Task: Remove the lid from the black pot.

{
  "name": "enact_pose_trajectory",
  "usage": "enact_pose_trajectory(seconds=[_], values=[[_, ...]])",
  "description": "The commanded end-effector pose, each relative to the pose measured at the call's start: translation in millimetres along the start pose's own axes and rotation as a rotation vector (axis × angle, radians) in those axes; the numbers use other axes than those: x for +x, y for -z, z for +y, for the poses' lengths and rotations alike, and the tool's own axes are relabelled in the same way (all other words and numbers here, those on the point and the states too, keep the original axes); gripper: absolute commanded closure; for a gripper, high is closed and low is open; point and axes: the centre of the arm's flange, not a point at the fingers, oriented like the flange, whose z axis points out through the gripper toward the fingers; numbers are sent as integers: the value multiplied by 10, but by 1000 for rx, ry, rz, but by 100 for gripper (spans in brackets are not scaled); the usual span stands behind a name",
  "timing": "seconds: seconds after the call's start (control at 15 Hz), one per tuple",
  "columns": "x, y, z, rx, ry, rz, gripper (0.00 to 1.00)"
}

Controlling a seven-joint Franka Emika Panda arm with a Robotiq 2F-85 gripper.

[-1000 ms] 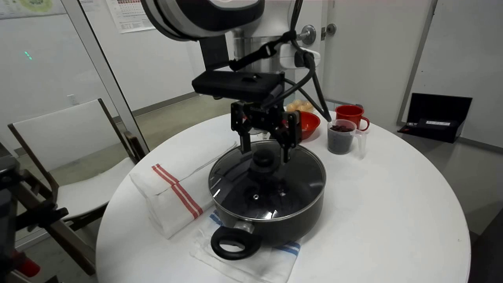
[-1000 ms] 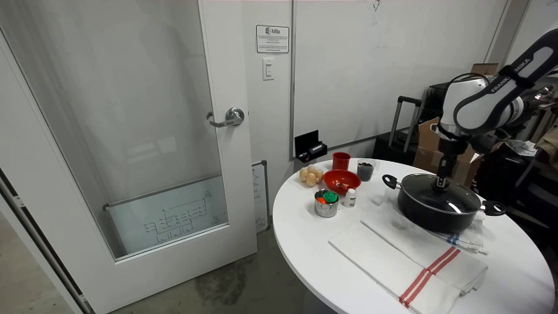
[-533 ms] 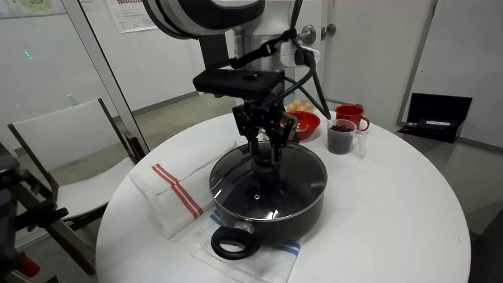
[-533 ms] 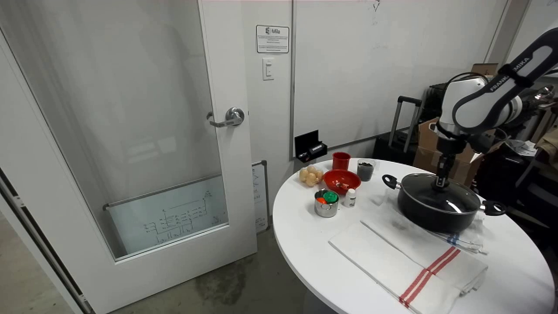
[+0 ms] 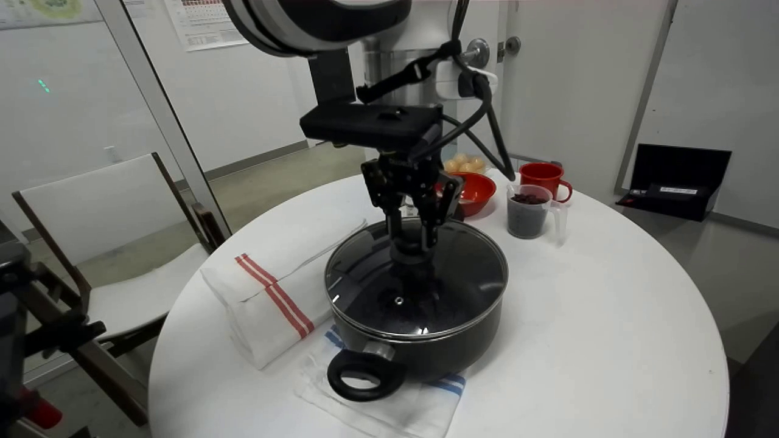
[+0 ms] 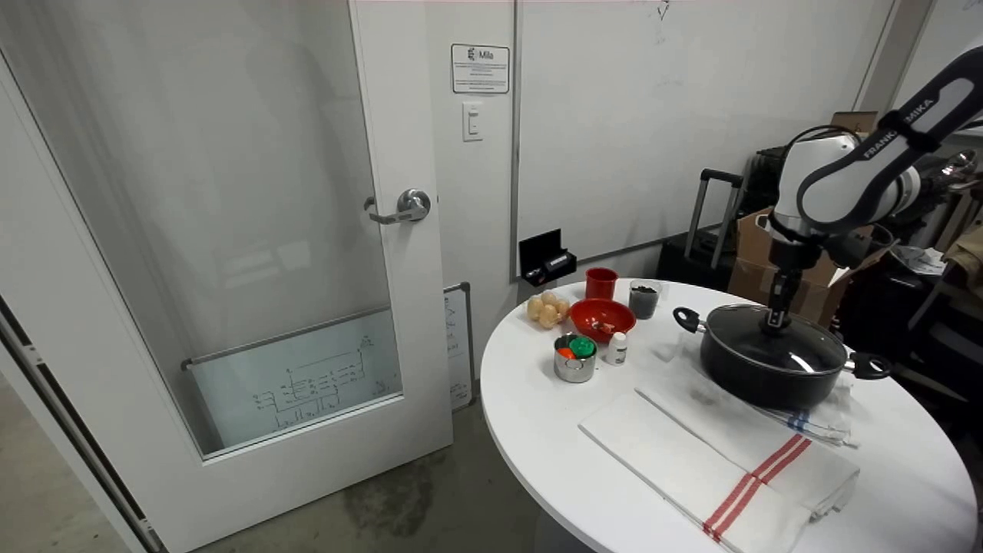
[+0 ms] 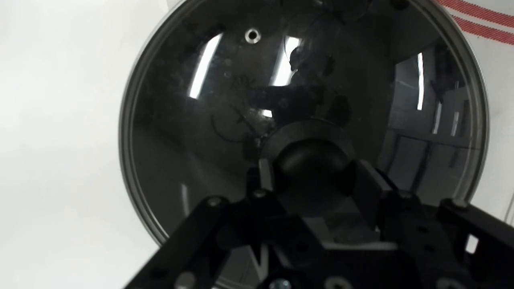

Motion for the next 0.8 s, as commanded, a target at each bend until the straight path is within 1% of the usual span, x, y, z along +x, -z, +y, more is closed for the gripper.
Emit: enact_pose_trajectory(seconds=[0.0,0.4,0.53,0.73], values=[[-16,405,49,-17,4,43,75],[53,862,-77,-47,46,106,75],[116,996,-199,-53,83,125,75],[278,1170,-480,-54,160,155,75]])
